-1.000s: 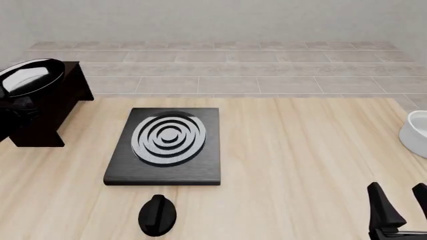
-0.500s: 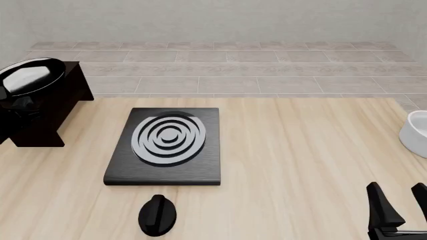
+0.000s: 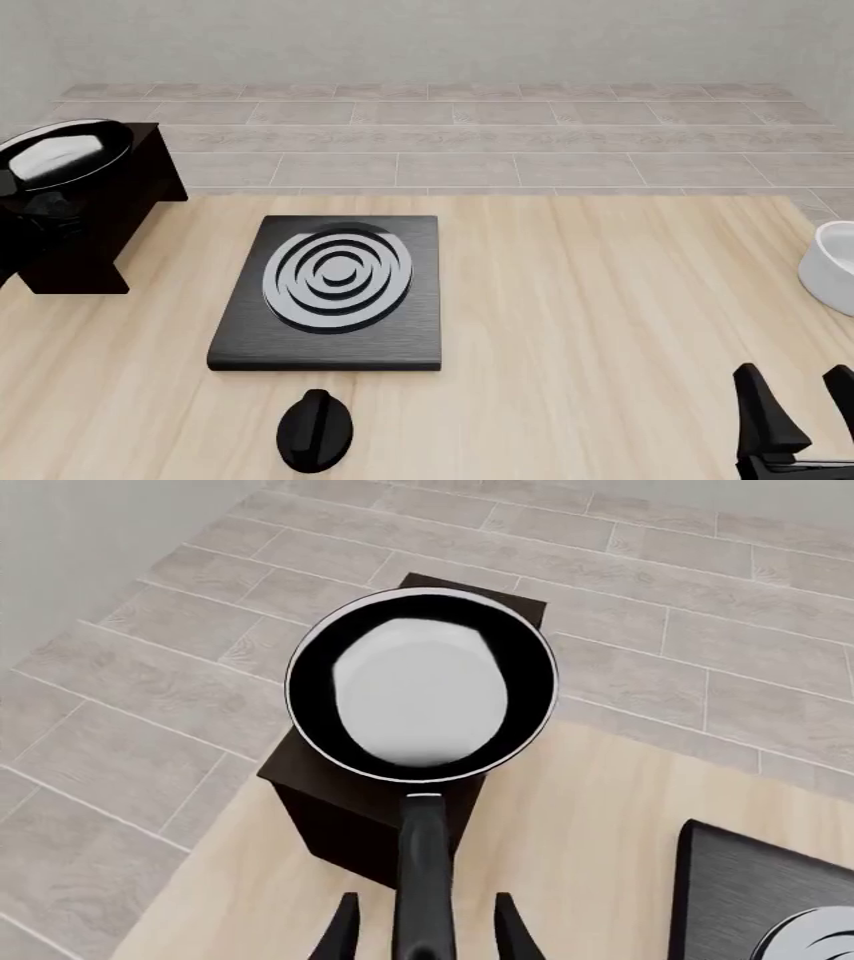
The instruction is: Put the frying pan on top of the cabinet.
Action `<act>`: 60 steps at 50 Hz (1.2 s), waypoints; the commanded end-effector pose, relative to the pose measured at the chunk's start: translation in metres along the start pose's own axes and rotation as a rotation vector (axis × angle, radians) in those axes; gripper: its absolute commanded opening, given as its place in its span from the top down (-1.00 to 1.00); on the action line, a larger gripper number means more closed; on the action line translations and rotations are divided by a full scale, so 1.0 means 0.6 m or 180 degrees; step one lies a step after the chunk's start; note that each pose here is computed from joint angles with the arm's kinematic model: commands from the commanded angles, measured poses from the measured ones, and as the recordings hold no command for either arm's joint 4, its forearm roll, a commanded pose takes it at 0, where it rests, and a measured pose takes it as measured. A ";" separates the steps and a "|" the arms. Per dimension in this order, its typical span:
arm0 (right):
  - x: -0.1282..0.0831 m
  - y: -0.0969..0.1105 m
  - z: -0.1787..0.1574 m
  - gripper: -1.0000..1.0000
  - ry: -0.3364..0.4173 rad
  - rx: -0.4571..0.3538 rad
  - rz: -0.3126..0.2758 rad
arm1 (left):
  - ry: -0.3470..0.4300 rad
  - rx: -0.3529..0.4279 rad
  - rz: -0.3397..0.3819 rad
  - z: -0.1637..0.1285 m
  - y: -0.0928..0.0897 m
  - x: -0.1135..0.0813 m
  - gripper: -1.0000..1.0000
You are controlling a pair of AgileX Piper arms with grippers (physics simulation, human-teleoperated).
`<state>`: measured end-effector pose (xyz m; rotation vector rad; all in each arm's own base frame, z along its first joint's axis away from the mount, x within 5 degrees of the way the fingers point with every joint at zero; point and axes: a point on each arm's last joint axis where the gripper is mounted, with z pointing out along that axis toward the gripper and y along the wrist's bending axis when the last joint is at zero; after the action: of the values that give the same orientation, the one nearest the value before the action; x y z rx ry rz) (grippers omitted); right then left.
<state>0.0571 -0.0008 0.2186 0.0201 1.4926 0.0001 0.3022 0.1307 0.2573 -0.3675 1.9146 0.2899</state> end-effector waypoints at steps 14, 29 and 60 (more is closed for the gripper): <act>0.003 0.000 -0.001 -1.00 -0.0011 -0.0006 -0.0015 | -0.0019 -0.0015 0.0056 -0.026 0.002 0.002 -1.00; 0.007 0.000 -0.002 -1.00 -0.0017 -0.0007 -0.0016 | -0.0049 0.0001 0.0051 -0.071 0.000 -0.003 -1.00; 0.005 0.000 -0.002 -1.00 -0.0049 0.0005 0.0018 | -0.0063 0.0057 0.0076 -0.165 -0.008 -0.010 -1.00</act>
<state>0.0561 -0.0008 0.2145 0.0225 1.4810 0.0020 0.2372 0.0998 0.2895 -0.3271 1.9025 0.3060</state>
